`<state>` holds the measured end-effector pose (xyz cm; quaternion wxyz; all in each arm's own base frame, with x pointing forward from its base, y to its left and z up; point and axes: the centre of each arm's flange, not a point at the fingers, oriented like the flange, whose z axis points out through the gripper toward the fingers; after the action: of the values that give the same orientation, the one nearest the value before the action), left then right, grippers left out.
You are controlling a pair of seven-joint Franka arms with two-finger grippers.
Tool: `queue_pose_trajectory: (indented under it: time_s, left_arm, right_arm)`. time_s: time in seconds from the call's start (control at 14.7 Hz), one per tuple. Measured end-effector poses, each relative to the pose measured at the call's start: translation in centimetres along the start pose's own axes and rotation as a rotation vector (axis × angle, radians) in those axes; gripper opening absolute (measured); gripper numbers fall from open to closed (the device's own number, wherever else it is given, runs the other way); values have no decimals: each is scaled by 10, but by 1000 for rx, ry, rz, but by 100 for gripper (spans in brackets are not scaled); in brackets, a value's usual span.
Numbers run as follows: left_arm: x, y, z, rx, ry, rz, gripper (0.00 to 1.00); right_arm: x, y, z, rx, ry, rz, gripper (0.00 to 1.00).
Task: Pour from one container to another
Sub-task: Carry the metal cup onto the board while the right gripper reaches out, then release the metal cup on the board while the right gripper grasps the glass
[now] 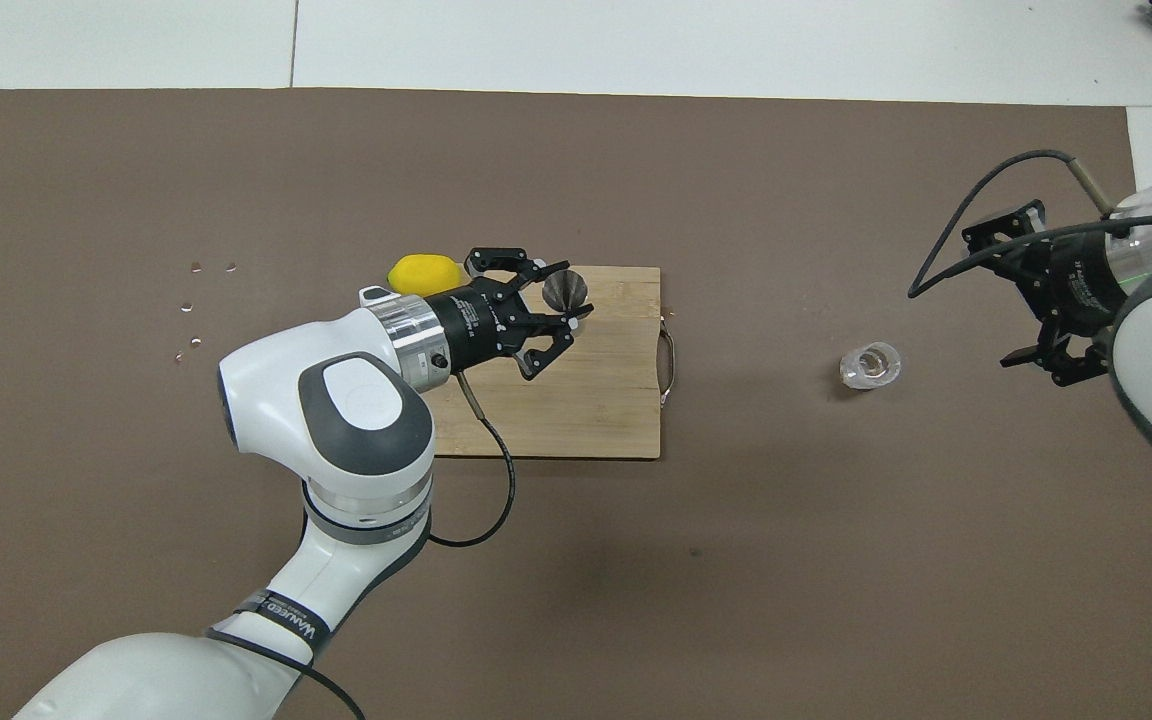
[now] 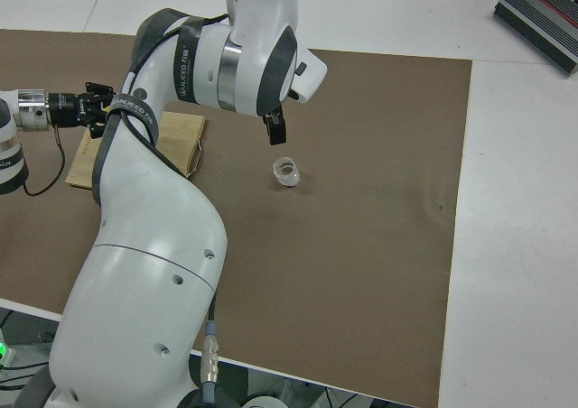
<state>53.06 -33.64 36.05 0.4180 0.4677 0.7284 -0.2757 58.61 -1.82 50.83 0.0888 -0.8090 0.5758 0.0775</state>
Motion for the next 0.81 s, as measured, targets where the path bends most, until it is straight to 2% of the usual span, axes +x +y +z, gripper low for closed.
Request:
queue_pose_trajectory:
  time_s: [0.34,0.61,0.81]
  left_arm:
    - [-12,2,19,-31,0,22,51]
    - [-11,3,28,-33,4,25,51]
    - [-4,2,33,-36,20,22,51]
  right_arm:
    - [63,7,63,32,-177,189,100]
    - [91,4,114,62,-262,260,100]
    - [118,16,156,64,-335,248,100]
